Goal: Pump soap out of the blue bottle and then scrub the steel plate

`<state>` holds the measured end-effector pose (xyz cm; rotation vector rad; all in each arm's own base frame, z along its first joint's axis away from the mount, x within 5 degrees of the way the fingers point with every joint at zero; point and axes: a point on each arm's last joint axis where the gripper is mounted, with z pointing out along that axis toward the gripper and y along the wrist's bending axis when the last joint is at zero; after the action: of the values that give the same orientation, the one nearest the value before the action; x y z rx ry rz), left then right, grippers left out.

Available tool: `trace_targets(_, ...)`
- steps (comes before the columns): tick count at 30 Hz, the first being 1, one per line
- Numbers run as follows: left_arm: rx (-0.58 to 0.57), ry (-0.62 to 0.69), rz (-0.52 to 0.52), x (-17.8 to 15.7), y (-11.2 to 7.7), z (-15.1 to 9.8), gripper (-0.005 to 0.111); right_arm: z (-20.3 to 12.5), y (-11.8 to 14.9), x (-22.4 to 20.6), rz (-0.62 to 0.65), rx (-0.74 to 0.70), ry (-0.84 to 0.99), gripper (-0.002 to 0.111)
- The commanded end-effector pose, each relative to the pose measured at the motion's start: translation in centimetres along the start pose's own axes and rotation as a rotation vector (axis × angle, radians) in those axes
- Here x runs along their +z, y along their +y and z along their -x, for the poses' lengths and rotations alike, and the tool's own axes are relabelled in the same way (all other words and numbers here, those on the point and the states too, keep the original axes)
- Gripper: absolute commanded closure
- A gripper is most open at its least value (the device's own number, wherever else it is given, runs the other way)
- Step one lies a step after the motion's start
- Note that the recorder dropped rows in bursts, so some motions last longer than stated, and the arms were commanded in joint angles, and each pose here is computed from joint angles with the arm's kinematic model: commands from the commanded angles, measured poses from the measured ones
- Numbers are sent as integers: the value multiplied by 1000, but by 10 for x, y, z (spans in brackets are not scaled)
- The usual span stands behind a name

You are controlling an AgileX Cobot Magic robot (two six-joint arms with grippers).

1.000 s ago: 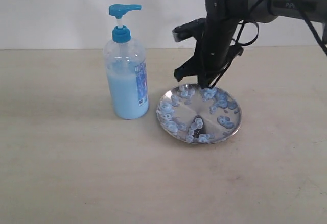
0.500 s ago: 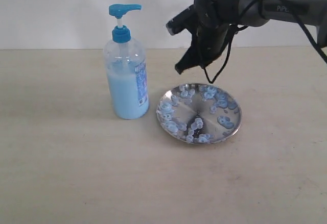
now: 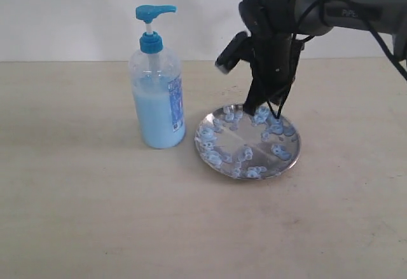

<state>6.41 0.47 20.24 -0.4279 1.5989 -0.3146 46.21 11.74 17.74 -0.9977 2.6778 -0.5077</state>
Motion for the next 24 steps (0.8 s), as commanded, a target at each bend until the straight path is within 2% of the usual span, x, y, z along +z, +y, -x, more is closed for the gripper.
trace_targets(1, -6, -2, -3, 0, 0, -1, 103, 25, -3, -10, 54, 434, -287, 109)
trace_targets(2, -6, -2, -3, 0, 0, -1, 103, 26, 5, -12, 123, 473, -276, 109)
trace_targets(4, -6, -2, -3, 0, 0, -1, 103, 22, 24, -14, 224, 403, -176, 109)
trace_targets(6, -6, -2, -3, 0, 0, -1, 103, 4, 43, -16, 335, 190, 45, 109)
trace_targets(7, -6, -2, -3, 0, 0, -1, 103, -2, 46, -15, 361, 78, 95, 109)
trace_targets(8, -6, -2, -3, 0, 0, -1, 103, -8, 50, -9, 366, -1, 116, 109)
trace_targets(9, -6, -3, -4, 0, 0, -1, 103, -15, 46, -8, 318, -23, 145, 109)
trace_targets(11, -6, -3, -4, 0, 0, -1, 103, -29, 33, 1, 167, -40, 229, 109)
trace_targets(14, -6, -3, -4, 0, 0, -1, 103, -33, 12, 6, -81, 27, 276, 109)
trace_targets(16, -6, -3, -4, 0, 0, -1, 103, -21, 6, 4, -166, 183, 153, 109)
trace_targets(18, -6, -3, -4, 0, 0, -1, 103, -7, 9, -2, -145, 364, 35, 109)
trace_targets(19, -6, -3, -4, 0, 0, -1, 103, -4, 14, -6, -114, 397, 24, 109)
trace_targets(22, -6, -3, -4, 0, 0, -1, 103, -3, 20, -28, -54, 395, -9, 109)
trace_targets(24, -6, -3, -4, 0, 0, -1, 103, -6, 12, -59, -46, 452, -139, 109)
